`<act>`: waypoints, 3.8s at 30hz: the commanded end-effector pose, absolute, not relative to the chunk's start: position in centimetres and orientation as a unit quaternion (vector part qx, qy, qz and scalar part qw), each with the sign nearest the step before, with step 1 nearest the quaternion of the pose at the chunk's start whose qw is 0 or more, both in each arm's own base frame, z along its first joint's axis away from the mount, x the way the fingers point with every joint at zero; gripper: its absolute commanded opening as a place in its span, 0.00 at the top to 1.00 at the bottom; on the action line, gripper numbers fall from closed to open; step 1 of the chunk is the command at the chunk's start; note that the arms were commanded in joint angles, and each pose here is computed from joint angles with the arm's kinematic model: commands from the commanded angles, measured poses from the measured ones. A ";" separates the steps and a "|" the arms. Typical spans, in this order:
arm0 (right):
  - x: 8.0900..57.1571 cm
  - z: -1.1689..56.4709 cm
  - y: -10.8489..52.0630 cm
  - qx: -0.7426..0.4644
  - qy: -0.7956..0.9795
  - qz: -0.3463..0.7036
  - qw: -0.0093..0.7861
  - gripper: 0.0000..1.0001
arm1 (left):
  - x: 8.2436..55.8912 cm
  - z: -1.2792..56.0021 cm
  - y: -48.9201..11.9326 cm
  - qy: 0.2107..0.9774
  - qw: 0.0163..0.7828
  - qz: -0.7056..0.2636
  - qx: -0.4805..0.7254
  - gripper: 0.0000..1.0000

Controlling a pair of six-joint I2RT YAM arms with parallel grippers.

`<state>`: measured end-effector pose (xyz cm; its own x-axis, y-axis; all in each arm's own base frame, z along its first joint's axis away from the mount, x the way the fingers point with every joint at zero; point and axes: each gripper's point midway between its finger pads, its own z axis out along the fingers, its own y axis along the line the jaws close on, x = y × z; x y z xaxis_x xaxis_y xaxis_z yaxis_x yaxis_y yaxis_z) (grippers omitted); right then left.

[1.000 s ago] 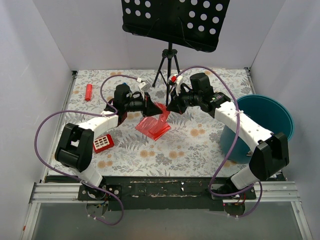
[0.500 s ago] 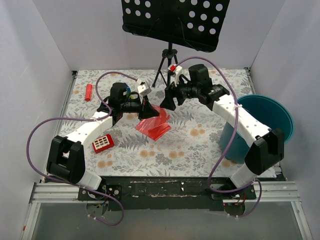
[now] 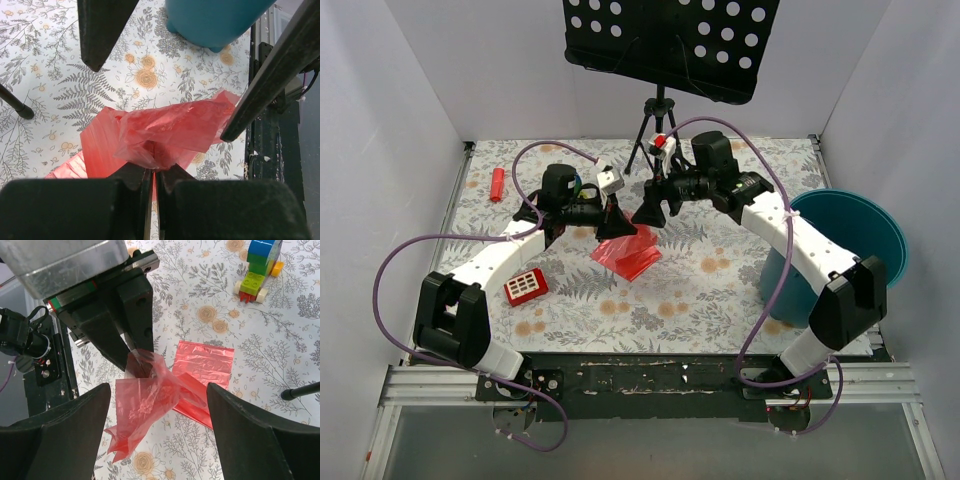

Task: Put the trash bags into the trash bin
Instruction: Unfold the trash bag at the center of the board.

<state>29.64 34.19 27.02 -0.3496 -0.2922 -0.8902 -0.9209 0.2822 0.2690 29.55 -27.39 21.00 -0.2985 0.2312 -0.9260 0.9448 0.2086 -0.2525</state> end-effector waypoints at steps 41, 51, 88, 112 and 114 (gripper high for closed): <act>30.2 24.3 32.5 -0.408 0.729 0.397 0.379 0.37 | 27.8 28.1 -25.7 0.589 0.493 -0.377 0.518 1.00; 29.0 20.4 32.6 -0.380 0.764 0.396 0.338 0.35 | 28.8 32.6 -25.5 0.574 0.555 -0.354 0.486 1.00; 34.2 23.8 29.6 -0.356 0.786 0.241 0.443 0.99 | 33.1 34.2 -28.3 0.658 0.525 -0.379 0.384 0.15; 34.7 29.0 32.4 -0.390 0.730 0.230 0.511 0.99 | 28.2 29.3 -27.0 0.672 0.471 -0.388 0.419 1.00; 34.6 28.7 32.4 -0.394 0.732 0.228 0.508 0.99 | 28.0 29.4 -27.0 0.669 0.474 -0.387 0.423 1.00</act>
<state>34.31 31.43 26.31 -0.2430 -0.3750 -0.8946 -0.7897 0.6121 -0.0420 28.64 -27.34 28.38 -0.2476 0.2074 -0.9464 0.9229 0.3479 -0.1652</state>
